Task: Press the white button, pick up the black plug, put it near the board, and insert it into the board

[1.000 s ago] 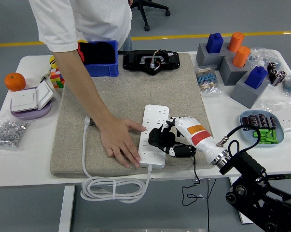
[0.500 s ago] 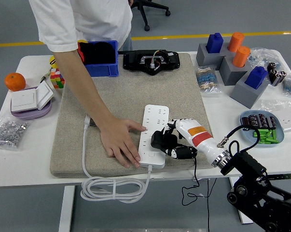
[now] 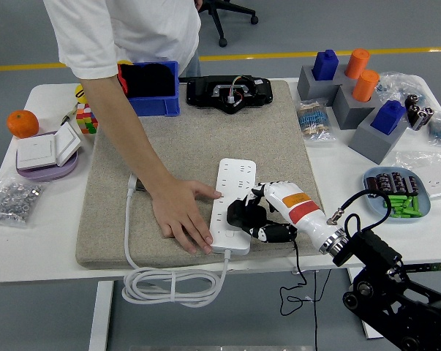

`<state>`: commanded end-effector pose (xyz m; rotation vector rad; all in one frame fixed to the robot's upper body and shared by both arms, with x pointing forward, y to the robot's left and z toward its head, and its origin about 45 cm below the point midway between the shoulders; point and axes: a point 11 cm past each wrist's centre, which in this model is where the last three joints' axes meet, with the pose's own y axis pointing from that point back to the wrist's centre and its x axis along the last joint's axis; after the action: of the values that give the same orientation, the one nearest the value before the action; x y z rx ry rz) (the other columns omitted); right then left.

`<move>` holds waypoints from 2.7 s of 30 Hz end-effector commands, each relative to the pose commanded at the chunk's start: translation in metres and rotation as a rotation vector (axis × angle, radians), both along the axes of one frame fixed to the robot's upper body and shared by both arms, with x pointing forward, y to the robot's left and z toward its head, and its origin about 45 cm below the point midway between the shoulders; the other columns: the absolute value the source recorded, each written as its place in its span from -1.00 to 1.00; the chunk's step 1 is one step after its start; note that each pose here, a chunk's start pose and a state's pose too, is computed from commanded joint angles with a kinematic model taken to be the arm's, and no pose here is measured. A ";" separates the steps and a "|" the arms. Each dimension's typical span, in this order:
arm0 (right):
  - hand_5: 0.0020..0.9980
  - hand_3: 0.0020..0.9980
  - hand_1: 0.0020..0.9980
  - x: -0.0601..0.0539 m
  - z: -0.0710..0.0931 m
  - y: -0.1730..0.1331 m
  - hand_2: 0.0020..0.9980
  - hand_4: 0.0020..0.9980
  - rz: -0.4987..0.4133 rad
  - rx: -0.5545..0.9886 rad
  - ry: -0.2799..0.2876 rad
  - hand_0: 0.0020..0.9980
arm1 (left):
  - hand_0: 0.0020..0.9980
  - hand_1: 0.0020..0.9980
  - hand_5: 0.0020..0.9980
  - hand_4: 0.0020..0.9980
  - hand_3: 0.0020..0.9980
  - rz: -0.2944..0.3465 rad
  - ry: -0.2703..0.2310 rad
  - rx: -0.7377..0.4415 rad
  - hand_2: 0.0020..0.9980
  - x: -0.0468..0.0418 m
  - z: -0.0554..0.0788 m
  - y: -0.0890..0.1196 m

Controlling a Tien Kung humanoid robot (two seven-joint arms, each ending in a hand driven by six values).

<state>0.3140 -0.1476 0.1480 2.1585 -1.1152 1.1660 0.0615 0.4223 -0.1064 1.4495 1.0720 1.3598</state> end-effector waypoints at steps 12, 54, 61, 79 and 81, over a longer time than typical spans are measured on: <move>-1.00 -0.19 -0.65 0.004 0.000 -0.007 -0.56 0.37 -0.015 -0.013 -0.005 -0.45 | 0.42 0.39 -0.40 0.43 0.43 0.001 0.000 0.000 0.34 0.0000 0.000 0.000; -1.00 -0.18 -0.64 -0.001 -0.004 -0.011 -0.55 0.37 -0.019 -0.009 0.015 -0.45 | 0.42 0.39 -0.40 0.43 0.43 0.003 0.000 -0.003 0.34 -0.0008 -0.001 -0.002; -1.00 -0.12 -0.55 0.000 -0.004 -0.012 -0.47 0.44 -0.024 -0.003 0.018 -0.41 | 0.41 0.39 -0.40 0.43 0.43 0.003 0.000 -0.002 0.34 -0.0007 0.000 -0.001; -1.00 -0.09 -0.19 0.000 -0.006 -0.013 -0.05 0.86 -0.034 0.010 0.043 -0.30 | 0.42 0.39 -0.40 0.43 0.43 0.003 0.002 -0.004 0.34 -0.0016 -0.001 -0.002; -1.00 -0.09 -0.19 0.000 -0.005 -0.013 -0.05 0.86 -0.034 0.014 0.041 -0.30 | 0.42 0.39 -0.40 0.43 0.43 0.003 0.001 -0.004 0.34 -0.0011 -0.001 -0.002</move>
<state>0.3145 -0.1604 0.1434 2.1554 -1.1413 1.0973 0.0604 0.4203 -0.1073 1.4464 1.0776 1.3586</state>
